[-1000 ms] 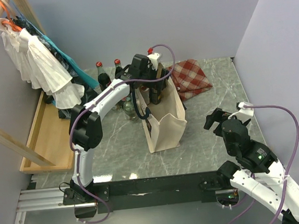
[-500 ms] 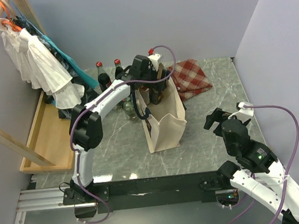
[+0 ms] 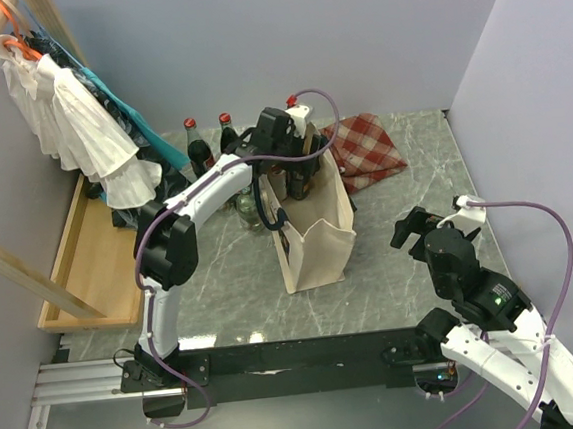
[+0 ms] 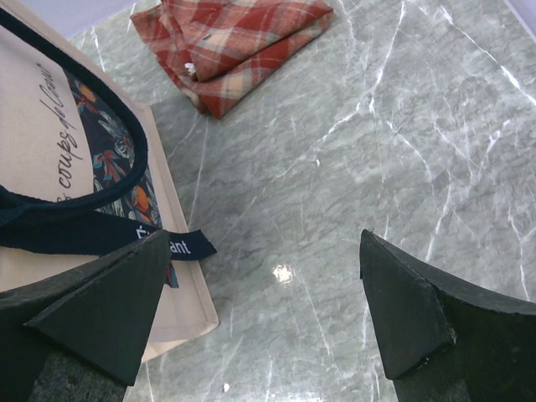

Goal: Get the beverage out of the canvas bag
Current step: Take out the drink from the canvas bag.

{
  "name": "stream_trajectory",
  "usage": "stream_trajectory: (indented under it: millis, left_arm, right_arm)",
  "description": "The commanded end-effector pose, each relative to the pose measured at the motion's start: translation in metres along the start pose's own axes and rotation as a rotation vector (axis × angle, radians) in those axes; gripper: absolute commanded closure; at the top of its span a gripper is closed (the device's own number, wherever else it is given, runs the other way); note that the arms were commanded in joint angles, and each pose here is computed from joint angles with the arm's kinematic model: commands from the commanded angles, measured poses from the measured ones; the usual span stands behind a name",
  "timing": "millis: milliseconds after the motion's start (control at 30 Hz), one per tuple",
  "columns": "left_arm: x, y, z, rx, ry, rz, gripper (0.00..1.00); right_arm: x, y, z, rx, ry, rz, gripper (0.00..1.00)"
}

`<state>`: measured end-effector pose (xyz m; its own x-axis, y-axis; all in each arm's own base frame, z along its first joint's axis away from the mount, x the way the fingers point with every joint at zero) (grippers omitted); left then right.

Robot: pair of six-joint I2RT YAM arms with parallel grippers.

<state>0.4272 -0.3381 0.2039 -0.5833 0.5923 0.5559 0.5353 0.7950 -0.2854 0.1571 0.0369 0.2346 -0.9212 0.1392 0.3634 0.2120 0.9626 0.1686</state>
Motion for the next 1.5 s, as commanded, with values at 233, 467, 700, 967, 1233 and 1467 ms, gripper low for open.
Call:
stream_trajectory:
  millis: [233,467,700,967,1233,1467]
  left_arm:
    - [0.002,-0.008,0.018,0.012,0.038,-0.012,0.05]
    - [0.004,-0.008,0.012,0.011,0.012,-0.024,0.05]
    - [0.007,-0.006,0.010,0.012,0.000,-0.039,0.12]
    - [0.008,-0.005,0.010,-0.004,-0.003,-0.040,0.29]
    - [0.006,-0.007,0.006,-0.008,-0.013,-0.034,0.39]
    - [0.008,-0.007,0.001,-0.016,-0.018,-0.038,0.67]
  right_arm:
    - [-0.005,0.005,-0.001,0.020,0.007,0.010,0.00]
    - [-0.008,0.008,0.001,0.037,0.024,0.013,0.00]
    - [-0.007,0.007,0.001,0.034,0.022,0.012,0.00]
    - [-0.007,0.006,0.001,0.029,0.018,0.016,0.00]
    - [-0.008,0.007,0.002,0.036,0.024,0.018,0.00]
    - [-0.008,0.006,0.001,0.035,0.024,0.023,0.00]
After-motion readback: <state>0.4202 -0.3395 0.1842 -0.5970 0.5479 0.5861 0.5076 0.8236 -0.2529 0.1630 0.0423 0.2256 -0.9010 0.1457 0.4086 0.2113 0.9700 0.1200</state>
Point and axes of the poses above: each gripper's point midway between its finger pads, its own x axis back along the fingers, its own y axis along the line the jaws close on, z = x × y, the point moved 5 cm from there along x, back along the fingers, and after that the axes turned 8 degrees about x, right-handed, at the moved point
